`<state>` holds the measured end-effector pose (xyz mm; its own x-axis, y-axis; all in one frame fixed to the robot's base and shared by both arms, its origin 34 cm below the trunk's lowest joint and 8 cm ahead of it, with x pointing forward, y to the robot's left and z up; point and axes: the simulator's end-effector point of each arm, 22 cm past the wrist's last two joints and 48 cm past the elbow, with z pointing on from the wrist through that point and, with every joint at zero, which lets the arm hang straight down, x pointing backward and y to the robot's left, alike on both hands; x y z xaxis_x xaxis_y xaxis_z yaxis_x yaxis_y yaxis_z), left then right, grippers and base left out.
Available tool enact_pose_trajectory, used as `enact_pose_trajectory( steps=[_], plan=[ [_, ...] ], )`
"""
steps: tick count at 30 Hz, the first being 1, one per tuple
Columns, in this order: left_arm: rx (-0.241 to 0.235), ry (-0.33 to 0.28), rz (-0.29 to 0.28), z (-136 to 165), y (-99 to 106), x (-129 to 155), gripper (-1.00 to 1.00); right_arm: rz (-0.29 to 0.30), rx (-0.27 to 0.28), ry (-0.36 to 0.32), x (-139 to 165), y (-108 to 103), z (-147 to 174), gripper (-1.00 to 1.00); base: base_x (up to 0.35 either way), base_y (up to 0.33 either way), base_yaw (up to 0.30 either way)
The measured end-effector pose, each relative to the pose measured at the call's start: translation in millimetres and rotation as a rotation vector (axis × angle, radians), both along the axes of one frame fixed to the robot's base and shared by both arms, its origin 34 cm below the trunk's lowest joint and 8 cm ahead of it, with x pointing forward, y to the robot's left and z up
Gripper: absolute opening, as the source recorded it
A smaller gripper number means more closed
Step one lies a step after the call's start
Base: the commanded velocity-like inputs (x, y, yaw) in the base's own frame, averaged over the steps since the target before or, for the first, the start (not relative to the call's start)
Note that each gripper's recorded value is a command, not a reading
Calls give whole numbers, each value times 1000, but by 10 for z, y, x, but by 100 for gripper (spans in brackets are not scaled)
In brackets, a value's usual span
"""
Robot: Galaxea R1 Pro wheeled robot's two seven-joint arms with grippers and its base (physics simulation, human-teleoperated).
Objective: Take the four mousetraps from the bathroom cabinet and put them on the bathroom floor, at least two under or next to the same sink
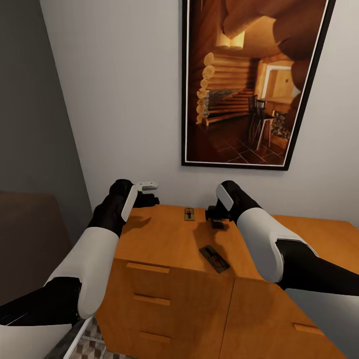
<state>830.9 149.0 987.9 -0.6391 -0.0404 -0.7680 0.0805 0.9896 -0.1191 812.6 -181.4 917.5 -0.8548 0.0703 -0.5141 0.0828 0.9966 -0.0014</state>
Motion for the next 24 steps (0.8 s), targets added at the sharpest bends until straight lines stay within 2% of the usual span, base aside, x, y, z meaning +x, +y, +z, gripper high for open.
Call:
enact_pose_trajectory(
  steps=[16, 24],
  plan=[
    [1, 0, 0, -2, 2, 0, 100, 1, -1, 0, -1, 8, -1, 100, 0, 0, 0],
    [1, 0, 0, -148, 1, -15, 100, 1, -1, 0, -16, 8, -148, 100, 0, 0, 0]
  ],
)
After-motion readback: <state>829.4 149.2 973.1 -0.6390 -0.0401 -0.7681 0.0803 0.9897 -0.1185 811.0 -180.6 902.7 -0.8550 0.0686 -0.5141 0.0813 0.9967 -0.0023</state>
